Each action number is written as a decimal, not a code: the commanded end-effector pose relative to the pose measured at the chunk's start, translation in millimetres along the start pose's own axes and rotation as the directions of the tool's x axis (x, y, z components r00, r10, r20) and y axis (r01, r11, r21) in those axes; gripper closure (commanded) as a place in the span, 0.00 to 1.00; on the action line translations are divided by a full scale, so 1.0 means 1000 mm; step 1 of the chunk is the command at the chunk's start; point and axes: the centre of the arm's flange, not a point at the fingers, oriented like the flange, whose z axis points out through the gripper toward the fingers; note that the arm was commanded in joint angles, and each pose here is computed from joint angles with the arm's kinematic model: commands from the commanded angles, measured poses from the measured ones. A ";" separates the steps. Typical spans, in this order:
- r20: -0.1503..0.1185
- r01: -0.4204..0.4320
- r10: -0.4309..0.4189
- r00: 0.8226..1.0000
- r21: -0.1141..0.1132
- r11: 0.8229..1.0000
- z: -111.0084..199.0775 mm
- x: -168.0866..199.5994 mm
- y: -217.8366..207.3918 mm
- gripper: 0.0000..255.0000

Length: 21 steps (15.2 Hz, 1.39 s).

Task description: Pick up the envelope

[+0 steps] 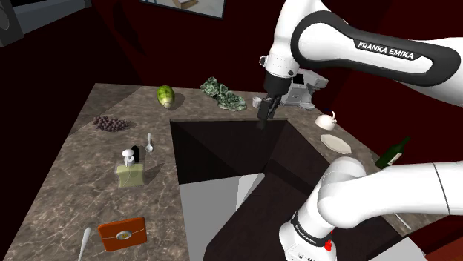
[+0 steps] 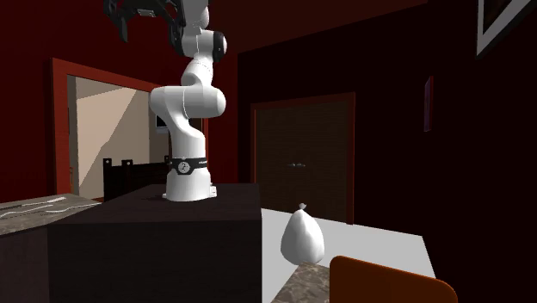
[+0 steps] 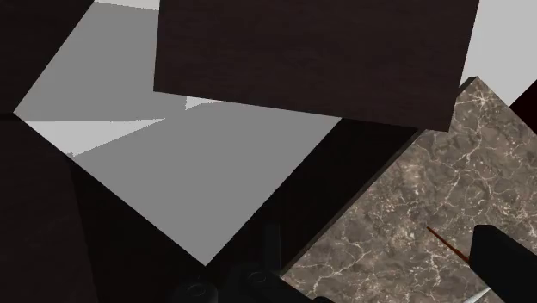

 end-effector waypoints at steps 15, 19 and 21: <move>-0.019 0.276 -0.276 0.961 0.003 0.961 0.118 0.115 -0.079 0.00; -0.024 0.352 -0.351 0.936 0.003 0.936 0.151 0.143 -0.107 0.00; -0.027 0.389 -0.388 0.921 0.003 0.921 0.167 0.157 -0.122 0.00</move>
